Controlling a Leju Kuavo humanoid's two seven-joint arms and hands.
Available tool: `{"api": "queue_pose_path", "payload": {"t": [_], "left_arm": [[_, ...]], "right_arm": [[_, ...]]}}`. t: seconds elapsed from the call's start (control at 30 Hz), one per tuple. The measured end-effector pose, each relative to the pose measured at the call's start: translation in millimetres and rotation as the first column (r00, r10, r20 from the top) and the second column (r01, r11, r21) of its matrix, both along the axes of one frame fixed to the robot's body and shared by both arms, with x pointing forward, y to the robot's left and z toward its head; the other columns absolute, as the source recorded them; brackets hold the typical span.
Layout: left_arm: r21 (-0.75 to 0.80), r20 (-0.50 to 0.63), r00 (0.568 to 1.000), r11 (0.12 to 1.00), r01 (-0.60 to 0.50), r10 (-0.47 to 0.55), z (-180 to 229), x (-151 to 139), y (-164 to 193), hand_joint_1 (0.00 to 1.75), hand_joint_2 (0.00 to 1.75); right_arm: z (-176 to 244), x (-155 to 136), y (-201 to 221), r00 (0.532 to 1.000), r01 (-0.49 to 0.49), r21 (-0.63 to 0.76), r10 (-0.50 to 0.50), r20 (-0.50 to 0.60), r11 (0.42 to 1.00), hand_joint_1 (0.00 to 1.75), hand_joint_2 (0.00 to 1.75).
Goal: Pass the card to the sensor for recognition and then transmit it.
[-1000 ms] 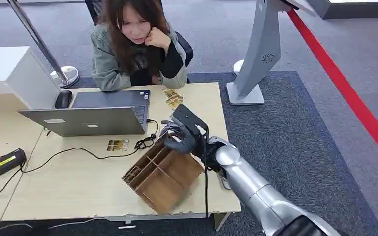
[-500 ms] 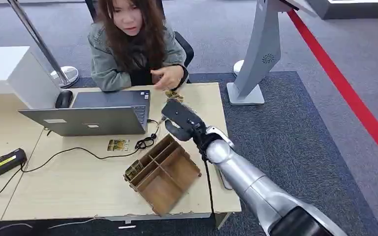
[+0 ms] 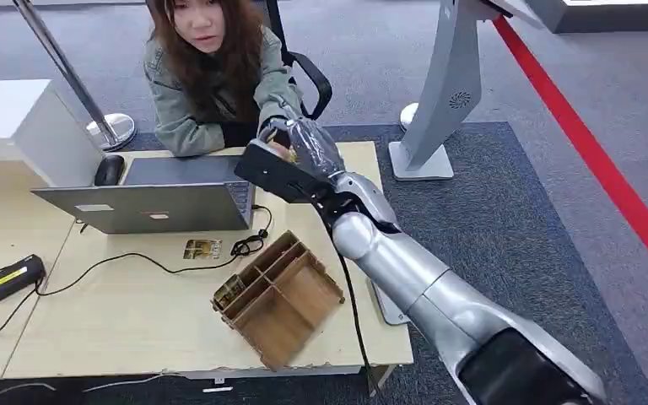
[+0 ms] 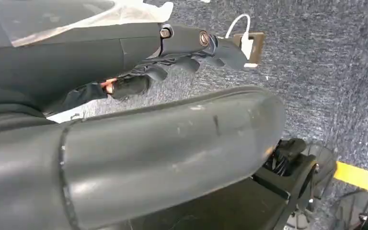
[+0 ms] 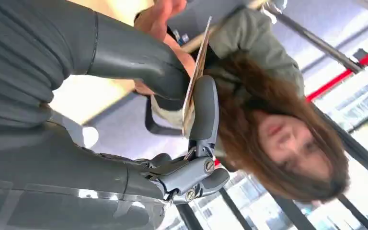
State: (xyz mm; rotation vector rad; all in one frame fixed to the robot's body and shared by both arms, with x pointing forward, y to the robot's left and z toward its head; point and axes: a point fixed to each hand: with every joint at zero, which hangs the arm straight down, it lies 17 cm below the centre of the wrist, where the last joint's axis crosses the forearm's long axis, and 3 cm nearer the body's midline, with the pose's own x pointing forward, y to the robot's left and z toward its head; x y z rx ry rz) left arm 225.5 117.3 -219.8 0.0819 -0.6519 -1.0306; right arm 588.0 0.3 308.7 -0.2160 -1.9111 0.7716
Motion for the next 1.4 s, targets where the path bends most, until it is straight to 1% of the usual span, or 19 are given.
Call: {"api": "queue_pose_path", "payload": {"t": [0.2, 0.37, 0.67, 0.7, 0.73, 0.87, 0.9, 0.97, 1.03, 1.07, 1.17, 1.23, 1.3, 1.4], "left_arm": [[-0.002, -0.002, 1.0, 1.0, 0.022, -0.022, 1, 1, -3, 0.0, 0.0], [-0.008, 0.001, 1.0, 1.0, 0.027, -0.027, 4, 6, -6, 0.0, 0.0], [-0.018, 0.032, 0.999, 0.999, 0.032, -0.031, 14, 25, -14, 0.0, 0.0], [-0.018, 0.036, 0.999, 0.999, 0.032, -0.032, 15, 27, -15, 0.0, 0.0], [-0.019, 0.042, 0.999, 0.999, 0.033, -0.032, 17, 30, -16, 0.0, 0.0], [-0.027, 0.069, 0.997, 0.999, 0.041, -0.039, 26, 45, -25, 0.0, 0.0], [-0.029, 0.074, 0.996, 0.999, 0.044, -0.042, 28, 47, -27, 0.0, 0.0], [-0.031, 0.079, 0.996, 0.998, 0.048, -0.046, 30, 49, -30, 0.0, 0.0], [-0.031, 0.083, 0.995, 0.998, 0.05, -0.047, 31, 50, -31, 0.0, 0.0], [-0.03, 0.085, 0.995, 0.998, 0.049, -0.046, 31, 51, -31, 0.0, 0.0], [-0.029, 0.091, 0.995, 0.999, 0.043, -0.04, 31, 52, -30, 0.0, 0.0], [-0.031, 0.093, 0.995, 0.999, 0.032, -0.029, 32, 53, -29, 0.0, 0.0], [-0.03, 0.099, 0.995, 0.999, 0.02, -0.017, 32, 55, -28, 0.0, 0.0], [-0.03, 0.103, 0.995, 0.999, 0.009, -0.006, 32, 56, -27, 0.0, 0.0]], "right_arm": [[22, -1, 17, 1.0, -0.016, 0.021, 0.015, 0.012, 1.0, 1.75, 1.75], [29, -3, 28, 0.999, -0.034, 0.031, 0.034, 0.004, 0.999, 1.75, 1.75], [26, -2, 34, 0.997, -0.027, 0.074, 0.032, -0.068, 0.997, 1.75, 1.75], [27, -1, 34, 0.997, -0.026, 0.079, 0.032, -0.071, 0.997, 1.15, 1.75], [29, -1, 35, 0.997, -0.027, 0.086, 0.033, -0.075, 0.996, 0.0, 1.75], [42, -1, 40, 0.996, -0.032, 0.116, 0.042, -0.082, 0.993, 0.0, 1.75], [44, -1, 41, 0.995, -0.037, 0.132, 0.049, -0.091, 0.991, 0.0, 0.0], [45, -3, 44, 0.991, -0.053, 0.168, 0.072, -0.108, 0.984, 0.0, 0.0], [49, -8, 50, 0.983, -0.101, 0.249, 0.136, -0.126, 0.963, 0.0, 0.0], [53, -11, 53, 0.975, -0.134, 0.302, 0.18, -0.127, 0.944, 0.0, 0.0], [70, -21, 57, 0.95, -0.221, 0.472, 0.297, -0.093, 0.854, 0.0, 0.0], [82, -27, 54, 0.938, -0.26, 0.564, 0.344, -0.045, 0.783, 0.0, 0.0], [89, -33, 47, 0.93, -0.288, 0.641, 0.368, 0.009, 0.711, 0.0, 0.0], [81, -40, 41, 0.924, -0.29, 0.691, 0.381, 0.023, 0.662, 0.0, 0.0]]}}
